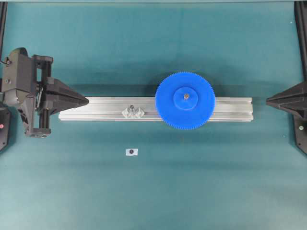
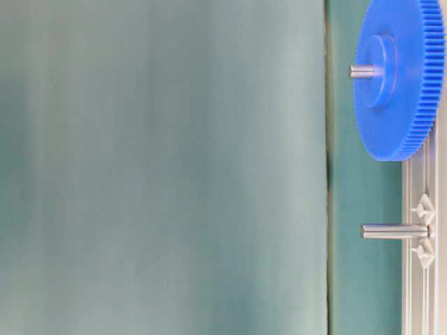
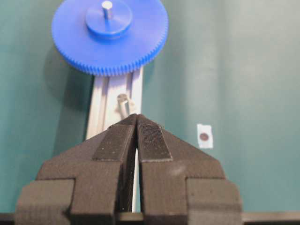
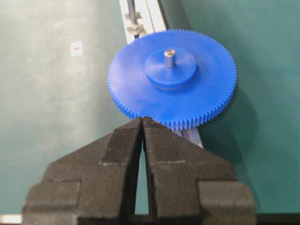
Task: Insert the large gear onto the shaft.
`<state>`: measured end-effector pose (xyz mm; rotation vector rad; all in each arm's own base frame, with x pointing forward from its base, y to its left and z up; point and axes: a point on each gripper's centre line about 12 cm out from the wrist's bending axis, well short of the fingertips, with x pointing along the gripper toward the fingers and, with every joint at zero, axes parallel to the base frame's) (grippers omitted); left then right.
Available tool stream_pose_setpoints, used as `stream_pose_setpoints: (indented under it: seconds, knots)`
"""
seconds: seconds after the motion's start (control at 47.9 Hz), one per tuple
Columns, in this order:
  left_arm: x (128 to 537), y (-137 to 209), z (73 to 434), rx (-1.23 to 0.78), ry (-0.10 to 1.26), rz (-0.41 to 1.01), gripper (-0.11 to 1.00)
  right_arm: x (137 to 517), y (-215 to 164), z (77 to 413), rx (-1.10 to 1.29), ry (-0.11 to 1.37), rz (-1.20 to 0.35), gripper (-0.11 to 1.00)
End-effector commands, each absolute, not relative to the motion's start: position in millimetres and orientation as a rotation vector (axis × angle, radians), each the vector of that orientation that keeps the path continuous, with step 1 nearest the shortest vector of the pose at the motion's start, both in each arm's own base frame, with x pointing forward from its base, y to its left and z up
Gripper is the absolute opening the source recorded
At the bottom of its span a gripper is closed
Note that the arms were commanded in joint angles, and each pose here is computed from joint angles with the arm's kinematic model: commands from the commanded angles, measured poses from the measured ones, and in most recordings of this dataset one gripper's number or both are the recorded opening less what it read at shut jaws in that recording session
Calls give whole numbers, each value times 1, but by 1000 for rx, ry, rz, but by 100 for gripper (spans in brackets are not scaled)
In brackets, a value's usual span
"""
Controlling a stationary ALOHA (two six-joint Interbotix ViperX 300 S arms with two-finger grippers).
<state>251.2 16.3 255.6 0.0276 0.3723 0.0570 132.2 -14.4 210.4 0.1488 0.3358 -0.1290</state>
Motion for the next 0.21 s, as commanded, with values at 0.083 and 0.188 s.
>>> stream_pose_setpoints:
  seconds: [0.083, 0.188]
  knots:
    - [255, 18, 267, 29, 336, 65, 1, 134, -15, 214, 155, 326, -132, 12]
    - [254, 19, 266, 28, 337, 68, 1, 134, -15, 214, 155, 326, -132, 12]
